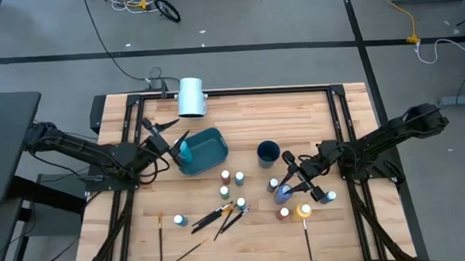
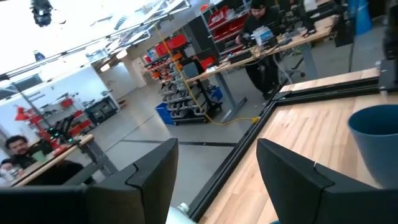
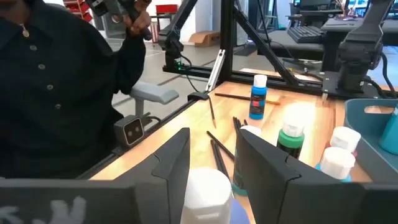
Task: Pick & Place Paint Supplies
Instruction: Put the large violet paint bottle into the blue bin
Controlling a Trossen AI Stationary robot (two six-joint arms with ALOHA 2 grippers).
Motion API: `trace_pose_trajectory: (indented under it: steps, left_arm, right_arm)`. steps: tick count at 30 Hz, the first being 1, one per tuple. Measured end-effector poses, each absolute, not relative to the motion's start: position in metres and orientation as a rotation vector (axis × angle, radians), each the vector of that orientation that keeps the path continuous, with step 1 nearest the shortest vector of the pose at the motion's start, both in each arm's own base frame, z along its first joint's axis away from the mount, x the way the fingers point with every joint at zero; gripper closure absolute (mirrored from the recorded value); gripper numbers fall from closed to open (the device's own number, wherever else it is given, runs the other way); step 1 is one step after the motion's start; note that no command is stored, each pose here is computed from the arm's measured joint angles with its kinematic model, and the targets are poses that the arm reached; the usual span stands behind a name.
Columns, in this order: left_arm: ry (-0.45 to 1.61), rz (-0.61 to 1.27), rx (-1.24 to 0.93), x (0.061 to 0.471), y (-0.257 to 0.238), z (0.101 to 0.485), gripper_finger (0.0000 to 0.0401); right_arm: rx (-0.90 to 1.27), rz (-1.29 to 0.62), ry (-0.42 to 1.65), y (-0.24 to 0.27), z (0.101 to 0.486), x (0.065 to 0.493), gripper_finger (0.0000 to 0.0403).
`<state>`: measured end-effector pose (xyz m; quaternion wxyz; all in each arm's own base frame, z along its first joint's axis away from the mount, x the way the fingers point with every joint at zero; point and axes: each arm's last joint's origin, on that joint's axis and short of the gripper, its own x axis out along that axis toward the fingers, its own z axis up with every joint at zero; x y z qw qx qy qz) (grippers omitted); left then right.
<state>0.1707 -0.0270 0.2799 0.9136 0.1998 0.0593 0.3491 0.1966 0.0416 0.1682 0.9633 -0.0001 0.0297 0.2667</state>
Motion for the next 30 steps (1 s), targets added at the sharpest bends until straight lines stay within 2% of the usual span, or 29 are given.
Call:
trace_pose_trajectory:
  steps: [16,25,30]
  left_arm:
    - [0.106,0.65,0.422,0.172,-0.029,0.28,0.0172]
    - [0.107,0.651,0.423,0.172,-0.029,0.28,0.0172]
    - [0.107,0.65,0.423,0.172,-0.029,0.28,0.0173]
  right_arm:
    - [-0.056,0.536,0.028,0.044,0.183,0.212,0.0266]
    - [-0.061,0.613,-0.021,0.048,0.187,0.211,0.0236]
    - [-0.068,0.62,0.052,0.048,0.18,0.21,0.0222]
